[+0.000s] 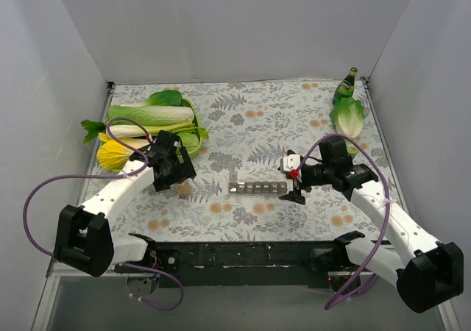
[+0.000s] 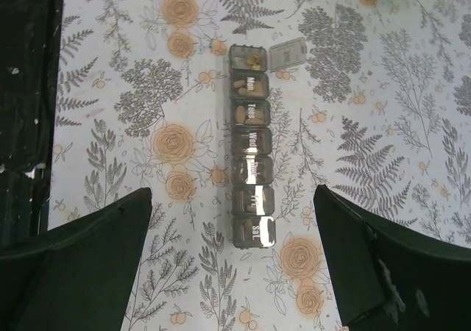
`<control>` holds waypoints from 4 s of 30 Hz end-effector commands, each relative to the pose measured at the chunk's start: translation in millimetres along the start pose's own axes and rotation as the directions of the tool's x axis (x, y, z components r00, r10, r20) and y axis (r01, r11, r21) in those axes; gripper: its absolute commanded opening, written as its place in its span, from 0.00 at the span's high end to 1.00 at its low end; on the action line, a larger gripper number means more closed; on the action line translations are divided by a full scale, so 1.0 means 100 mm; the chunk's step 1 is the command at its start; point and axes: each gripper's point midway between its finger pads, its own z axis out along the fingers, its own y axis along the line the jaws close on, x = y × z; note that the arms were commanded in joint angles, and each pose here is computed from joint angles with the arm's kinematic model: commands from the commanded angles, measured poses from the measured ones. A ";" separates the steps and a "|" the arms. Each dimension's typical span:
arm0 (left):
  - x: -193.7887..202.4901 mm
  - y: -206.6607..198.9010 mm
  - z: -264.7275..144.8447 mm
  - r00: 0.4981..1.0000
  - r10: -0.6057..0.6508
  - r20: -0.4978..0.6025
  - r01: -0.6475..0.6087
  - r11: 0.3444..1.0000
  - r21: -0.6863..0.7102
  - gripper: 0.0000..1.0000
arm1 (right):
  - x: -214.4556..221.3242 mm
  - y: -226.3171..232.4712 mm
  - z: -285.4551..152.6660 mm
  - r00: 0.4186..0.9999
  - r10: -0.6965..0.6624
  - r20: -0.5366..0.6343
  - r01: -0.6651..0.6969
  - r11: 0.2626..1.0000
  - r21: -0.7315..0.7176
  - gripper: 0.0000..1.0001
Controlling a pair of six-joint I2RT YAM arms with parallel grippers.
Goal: Sort the pills into containers
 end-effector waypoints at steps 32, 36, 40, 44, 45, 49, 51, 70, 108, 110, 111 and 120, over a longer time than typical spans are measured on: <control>-0.38 -1.71 -0.67 0.984 0.158 0.081 -0.161 0.604 0.780 0.47 | 0.98 -0.22 0.81 0.915 -0.154 -0.372 0.119 0.986 -0.114 0.15; -0.33 -1.77 -0.42 0.985 0.175 0.005 -0.113 0.618 0.778 0.60 | 1.04 -0.15 0.83 0.915 -0.147 -0.375 0.102 0.985 -0.139 0.21; -0.26 -1.76 -0.17 0.981 0.186 -0.054 -0.084 0.656 0.750 0.67 | 1.10 -0.13 0.84 0.912 -0.138 -0.386 0.088 0.985 -0.146 0.31; -0.11 -1.77 0.06 0.970 0.215 -0.112 -0.068 0.686 0.725 0.70 | 1.10 -0.13 0.86 0.914 -0.132 -0.385 0.082 0.986 -0.142 0.36; -0.07 -1.77 0.14 0.967 0.220 -0.126 -0.066 0.698 0.713 0.70 | 1.10 -0.13 0.86 0.913 -0.133 -0.386 0.085 0.987 -0.139 0.36; 0.04 -1.81 0.30 0.957 0.245 -0.159 -0.066 0.712 0.699 0.72 | 1.12 -0.12 0.86 0.913 -0.127 -0.388 0.077 0.987 -0.142 0.41; 0.07 -1.85 0.31 0.951 0.264 -0.161 -0.076 0.705 0.705 0.74 | 1.12 -0.11 0.86 0.913 -0.125 -0.387 0.075 0.987 -0.140 0.44; 0.42 -1.87 0.18 0.913 0.346 -0.217 -0.075 0.663 0.744 1.00 | 1.21 -0.12 0.86 0.904 -0.068 -0.423 0.030 0.995 -0.094 0.73; 0.23 -1.87 0.06 0.943 0.299 -0.143 -0.138 0.747 0.651 1.00 | 1.29 -0.13 0.85 0.884 -0.032 -0.466 0.007 0.998 -0.055 0.77; 0.33 -1.81 0.15 0.931 0.317 -0.179 -0.135 0.757 0.640 1.00 | 1.30 -0.12 0.85 0.883 -0.029 -0.468 0.004 0.998 -0.056 0.77; 0.39 -1.77 0.21 0.925 0.322 -0.204 -0.128 0.767 0.629 1.00 | 1.30 -0.12 0.84 0.883 -0.028 -0.468 0.004 0.999 -0.053 0.78; 0.76 -1.31 0.59 0.885 0.342 -0.316 -0.144 0.847 0.512 1.00 | 1.33 -0.14 0.85 0.876 -0.024 -0.481 0.002 0.999 -0.046 0.78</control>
